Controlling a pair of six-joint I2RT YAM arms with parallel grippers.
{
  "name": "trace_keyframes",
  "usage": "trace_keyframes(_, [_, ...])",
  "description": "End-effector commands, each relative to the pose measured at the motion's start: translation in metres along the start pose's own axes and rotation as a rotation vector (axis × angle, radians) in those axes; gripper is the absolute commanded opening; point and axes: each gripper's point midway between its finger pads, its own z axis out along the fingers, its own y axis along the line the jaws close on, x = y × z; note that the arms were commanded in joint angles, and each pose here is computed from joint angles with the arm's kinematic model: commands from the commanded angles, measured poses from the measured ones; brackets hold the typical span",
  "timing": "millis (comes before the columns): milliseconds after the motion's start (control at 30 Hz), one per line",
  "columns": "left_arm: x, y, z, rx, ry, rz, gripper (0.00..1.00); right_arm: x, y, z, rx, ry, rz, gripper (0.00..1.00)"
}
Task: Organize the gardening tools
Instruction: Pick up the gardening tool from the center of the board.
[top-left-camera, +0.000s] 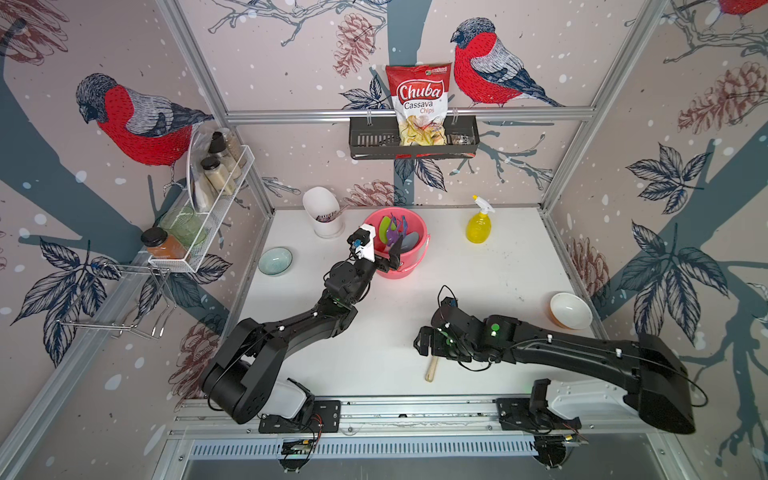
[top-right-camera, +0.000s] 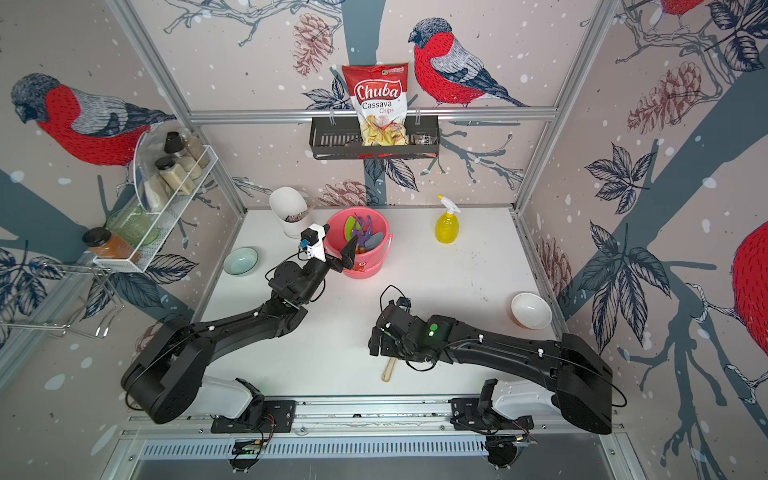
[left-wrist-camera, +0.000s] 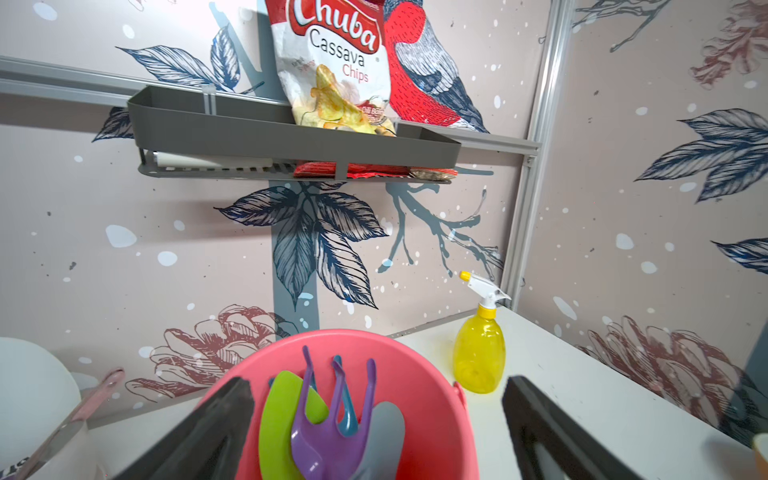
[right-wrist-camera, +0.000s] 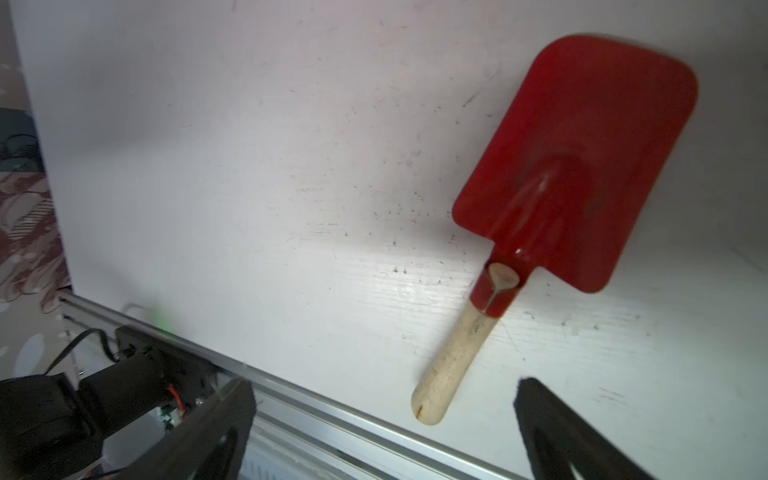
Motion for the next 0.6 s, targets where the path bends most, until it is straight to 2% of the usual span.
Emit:
trace_keyframes(0, [0.003, -0.006, -0.014, -0.032, 0.057, 0.020, 0.98, 0.006, -0.016, 0.006, 0.107, 0.014, 0.042, 1.00])
trace_keyframes(100, [-0.003, -0.012, -0.031, -0.032, 0.083, -0.005, 0.98, 0.011, -0.024, 0.015, 0.163, 0.033, 0.058, 0.99])
trace_keyframes(300, [-0.021, -0.009, -0.061, -0.044, 0.099, -0.040, 0.98, 0.011, -0.031, 0.029, 0.218, 0.042, 0.084, 0.91])
trace_keyframes(433, [-0.033, -0.003, -0.073, -0.073, 0.101, -0.038, 0.98, 0.006, -0.033, 0.036, 0.251, 0.040, 0.093, 0.82])
trace_keyframes(567, [-0.031, -0.004, -0.078, -0.071, 0.134, -0.056, 0.98, 0.001, -0.039, 0.043, 0.275, 0.048, 0.114, 0.72])
